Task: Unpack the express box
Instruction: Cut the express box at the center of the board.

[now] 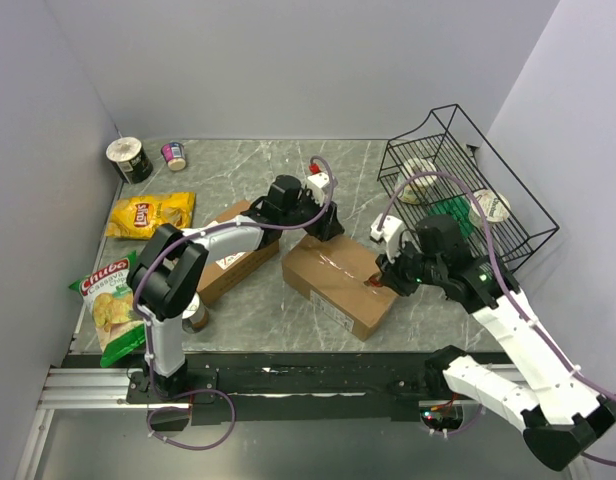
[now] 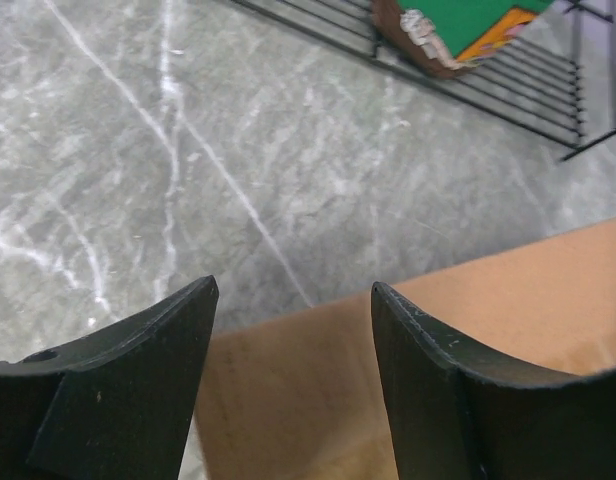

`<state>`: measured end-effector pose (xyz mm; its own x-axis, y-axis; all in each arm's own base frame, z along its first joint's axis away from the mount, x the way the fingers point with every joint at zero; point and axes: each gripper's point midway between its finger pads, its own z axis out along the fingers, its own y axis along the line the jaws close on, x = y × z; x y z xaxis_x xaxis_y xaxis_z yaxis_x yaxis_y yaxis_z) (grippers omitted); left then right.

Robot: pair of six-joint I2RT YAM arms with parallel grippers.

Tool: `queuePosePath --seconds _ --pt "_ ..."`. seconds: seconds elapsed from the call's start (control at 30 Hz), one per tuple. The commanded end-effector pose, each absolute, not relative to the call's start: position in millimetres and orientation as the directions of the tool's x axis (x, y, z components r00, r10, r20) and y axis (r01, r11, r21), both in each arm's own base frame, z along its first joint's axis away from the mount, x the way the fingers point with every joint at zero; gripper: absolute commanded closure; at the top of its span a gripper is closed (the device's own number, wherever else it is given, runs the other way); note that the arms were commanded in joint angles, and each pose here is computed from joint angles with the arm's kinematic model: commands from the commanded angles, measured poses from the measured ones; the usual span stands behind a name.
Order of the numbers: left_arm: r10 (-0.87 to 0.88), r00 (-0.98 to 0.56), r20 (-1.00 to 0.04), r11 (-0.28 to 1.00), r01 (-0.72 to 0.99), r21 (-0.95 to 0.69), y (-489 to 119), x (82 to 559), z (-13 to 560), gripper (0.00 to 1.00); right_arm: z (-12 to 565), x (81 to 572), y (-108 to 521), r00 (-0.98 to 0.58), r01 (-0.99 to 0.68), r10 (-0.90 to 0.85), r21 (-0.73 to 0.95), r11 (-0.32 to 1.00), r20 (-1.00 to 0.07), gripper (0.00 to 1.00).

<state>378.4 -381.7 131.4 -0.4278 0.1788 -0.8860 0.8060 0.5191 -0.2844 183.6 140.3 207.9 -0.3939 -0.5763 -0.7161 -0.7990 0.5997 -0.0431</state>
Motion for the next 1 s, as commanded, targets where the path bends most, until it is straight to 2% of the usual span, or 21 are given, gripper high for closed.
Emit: queuePosePath --seconds 0.0,0.1,0.37,0.67,0.8,0.9,0.97 --pt "0.313 -0.555 -0.771 0.630 0.728 -0.269 -351.8 372.1 60.8 0.31 201.0 152.2 127.4 -0.418 -0.820 -0.614 -0.012 0.572 -0.670 1.00" --pt "0.322 -0.563 -0.761 0.644 0.720 -0.260 -348.1 372.1 54.0 0.31 191.1 138.2 123.4 -0.439 -0.844 -0.658 0.028 0.536 -0.611 1.00" --pt "0.333 -0.573 -0.749 0.668 0.704 -0.241 -342.5 373.9 42.4 0.31 182.2 113.5 109.7 -0.450 -0.865 -0.714 0.063 0.498 -0.536 1.00" --pt "0.363 -0.566 -0.740 0.668 0.712 -0.217 -340.6 376.2 34.1 0.33 186.1 99.1 94.2 -0.465 -0.865 -0.749 0.062 0.498 -0.473 1.00" --pt "0.358 -0.564 -0.744 0.673 0.708 -0.213 -340.0 378.4 34.8 0.33 185.6 97.2 93.8 -0.464 -0.862 -0.739 0.058 0.504 -0.489 1.00" --pt "0.271 -0.531 -0.803 0.673 0.701 -0.236 -342.3 389.9 73.8 0.30 185.0 100.6 97.2 -0.470 -0.860 -0.735 0.066 0.506 -0.489 1.00" --pt "0.168 -0.520 -0.837 0.562 0.749 -0.352 -352.7 378.1 125.4 0.28 186.8 104.6 99.7 -0.466 -0.861 -0.734 0.063 0.504 -0.494 1.00"
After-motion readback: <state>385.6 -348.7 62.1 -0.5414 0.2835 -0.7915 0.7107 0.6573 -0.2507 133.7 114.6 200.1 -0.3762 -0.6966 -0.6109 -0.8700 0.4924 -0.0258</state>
